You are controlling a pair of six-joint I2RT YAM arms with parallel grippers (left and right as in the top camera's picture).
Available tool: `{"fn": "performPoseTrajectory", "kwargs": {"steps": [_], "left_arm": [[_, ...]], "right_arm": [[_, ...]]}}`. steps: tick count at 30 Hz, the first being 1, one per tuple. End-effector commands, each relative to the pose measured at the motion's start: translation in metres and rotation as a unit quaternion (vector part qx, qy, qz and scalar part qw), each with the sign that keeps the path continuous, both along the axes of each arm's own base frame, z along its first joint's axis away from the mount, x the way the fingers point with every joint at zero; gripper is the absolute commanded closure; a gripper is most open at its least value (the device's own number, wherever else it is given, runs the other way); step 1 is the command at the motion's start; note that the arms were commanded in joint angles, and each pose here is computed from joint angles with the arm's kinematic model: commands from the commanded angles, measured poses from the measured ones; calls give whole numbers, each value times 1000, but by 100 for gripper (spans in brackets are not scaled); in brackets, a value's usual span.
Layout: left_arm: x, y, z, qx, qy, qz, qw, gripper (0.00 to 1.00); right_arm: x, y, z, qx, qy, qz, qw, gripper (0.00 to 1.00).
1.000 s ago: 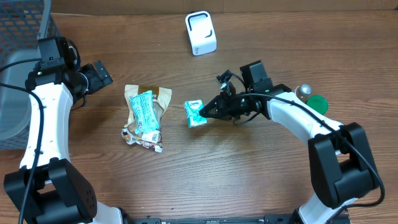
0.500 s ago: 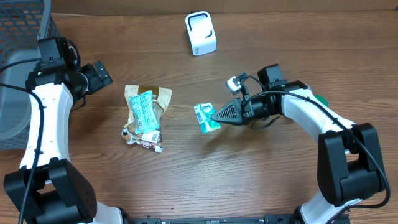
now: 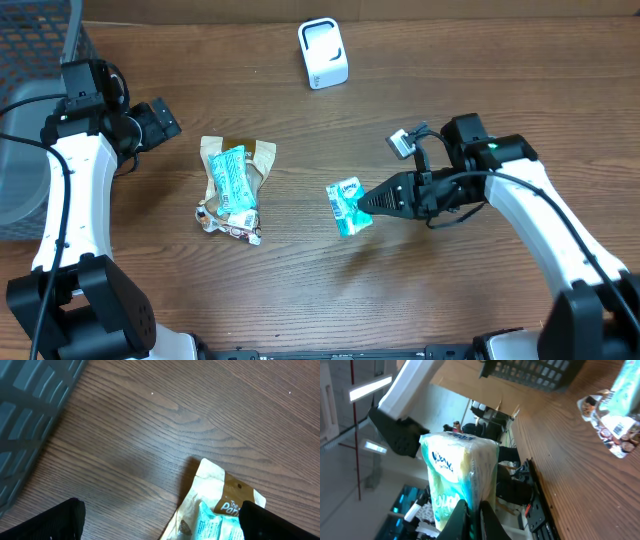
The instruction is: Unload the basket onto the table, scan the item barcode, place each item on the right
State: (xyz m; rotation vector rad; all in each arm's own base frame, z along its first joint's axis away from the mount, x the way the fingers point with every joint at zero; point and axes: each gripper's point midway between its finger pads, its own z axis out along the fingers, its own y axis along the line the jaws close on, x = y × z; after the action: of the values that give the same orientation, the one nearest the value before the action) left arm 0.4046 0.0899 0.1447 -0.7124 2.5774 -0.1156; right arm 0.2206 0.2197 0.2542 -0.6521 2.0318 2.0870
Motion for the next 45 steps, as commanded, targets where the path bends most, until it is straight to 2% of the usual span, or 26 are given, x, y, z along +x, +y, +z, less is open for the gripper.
{"fn": "performPoseTrajectory", "kwargs": {"steps": [1, 5, 10, 45], "left_arm": [[5, -3, 6, -2, -9, -2, 1000, 0], [5, -3, 6, -2, -9, -2, 1000, 0], [5, -3, 6, -2, -9, -2, 1000, 0], [5, -3, 6, -2, -9, -2, 1000, 0]], "right_arm": [[-15, -4, 28, 28, -53, -1, 998, 96], [-28, -6, 44, 33, -78, -1, 996, 96], [-34, -8, 52, 32, -72, 0, 997, 96], [-34, -8, 52, 30, -65, 0, 997, 96]]}}
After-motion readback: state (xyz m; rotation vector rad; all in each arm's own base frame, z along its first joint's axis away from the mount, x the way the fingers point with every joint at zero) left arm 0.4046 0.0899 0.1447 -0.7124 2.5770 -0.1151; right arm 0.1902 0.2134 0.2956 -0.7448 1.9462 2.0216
